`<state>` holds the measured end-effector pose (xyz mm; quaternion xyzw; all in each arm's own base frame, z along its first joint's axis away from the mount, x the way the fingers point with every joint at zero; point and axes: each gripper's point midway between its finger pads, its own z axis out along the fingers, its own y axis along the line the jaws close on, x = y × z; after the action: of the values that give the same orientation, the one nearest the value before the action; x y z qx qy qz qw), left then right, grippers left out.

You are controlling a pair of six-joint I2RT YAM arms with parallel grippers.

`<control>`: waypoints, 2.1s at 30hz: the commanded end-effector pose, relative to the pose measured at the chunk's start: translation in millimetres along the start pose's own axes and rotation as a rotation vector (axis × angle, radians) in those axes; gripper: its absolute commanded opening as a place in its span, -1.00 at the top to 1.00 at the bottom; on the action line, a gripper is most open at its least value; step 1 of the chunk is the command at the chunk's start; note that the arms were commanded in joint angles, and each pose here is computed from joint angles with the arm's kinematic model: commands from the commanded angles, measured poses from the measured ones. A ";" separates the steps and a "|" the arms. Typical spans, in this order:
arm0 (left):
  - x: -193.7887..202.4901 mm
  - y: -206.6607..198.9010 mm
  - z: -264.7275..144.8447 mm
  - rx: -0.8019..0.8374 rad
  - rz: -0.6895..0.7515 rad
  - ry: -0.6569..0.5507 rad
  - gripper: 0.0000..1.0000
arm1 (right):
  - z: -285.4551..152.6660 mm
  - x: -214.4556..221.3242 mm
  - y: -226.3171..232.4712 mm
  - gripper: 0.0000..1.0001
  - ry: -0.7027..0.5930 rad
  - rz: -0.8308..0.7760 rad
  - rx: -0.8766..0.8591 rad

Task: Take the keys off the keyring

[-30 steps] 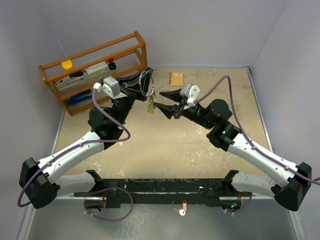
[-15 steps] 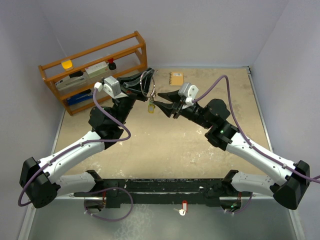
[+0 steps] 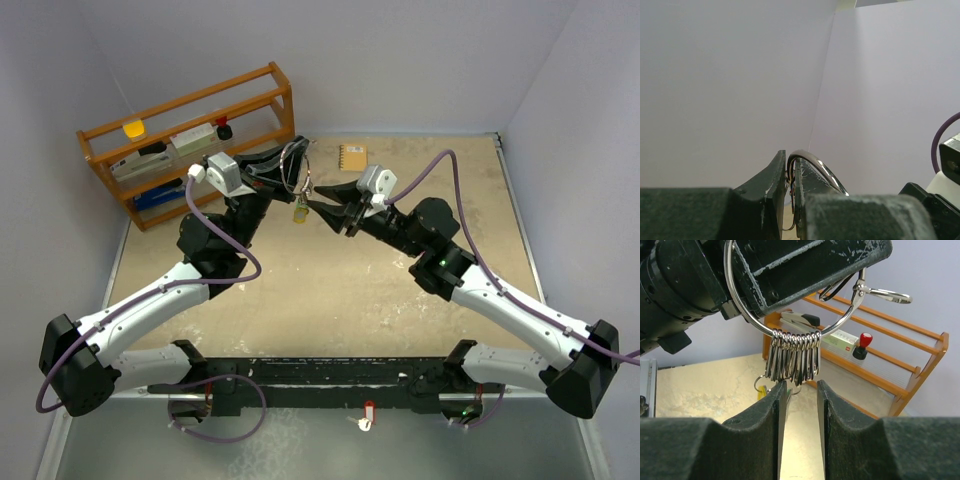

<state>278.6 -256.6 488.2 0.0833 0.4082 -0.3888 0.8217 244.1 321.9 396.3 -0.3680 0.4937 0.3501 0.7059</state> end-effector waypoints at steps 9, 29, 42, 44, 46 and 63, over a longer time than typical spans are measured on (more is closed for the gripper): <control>-47.5 -11.4 9.3 0.037 -0.046 -0.139 1.00 | 3.5 -5.0 -0.7 0.36 -0.034 0.006 0.006; -39.9 -7.4 10.6 0.018 -0.049 -0.127 1.00 | 4.8 -7.9 12.2 0.45 -0.048 0.063 -0.056; -41.4 -10.1 9.2 0.030 -0.073 -0.138 1.00 | 18.2 0.8 14.2 0.67 -0.049 0.096 -0.078; -39.6 -9.7 9.1 0.029 -0.072 -0.134 1.00 | 18.2 -0.8 14.3 0.67 -0.053 0.095 -0.079; -39.3 -9.2 9.1 0.027 -0.072 -0.133 1.00 | 17.8 -2.1 14.0 0.66 -0.056 0.091 -0.077; -33.2 16.9 0.8 -0.097 0.077 -0.048 1.00 | -7.4 6.7 -14.8 1.00 0.099 0.031 0.097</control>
<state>286.2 -254.3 483.1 0.0691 0.4199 -0.3782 0.8221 249.9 336.9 357.9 -0.3687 0.5460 0.3728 0.6534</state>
